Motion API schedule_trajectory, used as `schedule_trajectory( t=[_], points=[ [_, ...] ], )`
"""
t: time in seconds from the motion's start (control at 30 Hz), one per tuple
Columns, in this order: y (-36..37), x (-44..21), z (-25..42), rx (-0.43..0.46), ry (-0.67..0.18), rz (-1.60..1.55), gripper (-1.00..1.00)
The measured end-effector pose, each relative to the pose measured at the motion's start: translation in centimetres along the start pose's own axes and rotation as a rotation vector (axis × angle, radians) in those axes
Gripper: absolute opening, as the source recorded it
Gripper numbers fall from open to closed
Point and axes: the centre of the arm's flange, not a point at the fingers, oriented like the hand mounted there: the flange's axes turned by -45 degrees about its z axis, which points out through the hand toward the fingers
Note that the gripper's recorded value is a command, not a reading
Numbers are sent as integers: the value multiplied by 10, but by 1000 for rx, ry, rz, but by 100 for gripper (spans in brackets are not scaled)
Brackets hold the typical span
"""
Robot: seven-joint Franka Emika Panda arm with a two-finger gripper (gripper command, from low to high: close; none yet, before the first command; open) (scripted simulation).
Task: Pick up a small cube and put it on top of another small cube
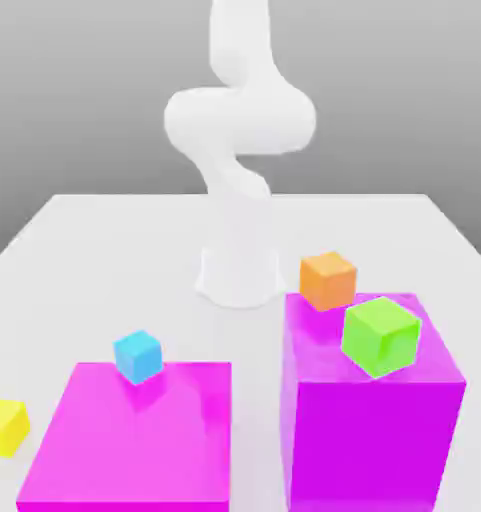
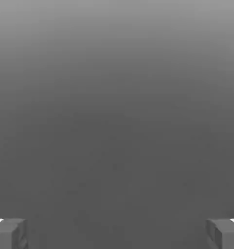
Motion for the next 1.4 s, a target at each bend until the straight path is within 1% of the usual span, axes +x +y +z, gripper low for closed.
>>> schedule_trajectory(
  t=[0.23, 0.43, 0.67, 0.87, 0.93, 1.03, 1.07, 1.27, 1.4],
  points=[
    [74, -12, 132, -172, -162, 369, 0],
    [152, -57, 228, -311, -280, 690, 0],
    [256, -149, 312, -477, -397, 1100, 0],
    [305, -246, 369, -590, -498, 1419, 0],
    [315, -274, 386, -614, -516, 1487, 0],
    [320, -304, 414, -621, -521, 1507, 0],
    [320, -313, 423, -622, -521, 1508, -100],
    [320, -317, 427, -622, -520, 1509, -100],
    [319, -293, 401, -622, -520, 1510, -100]
  ],
)
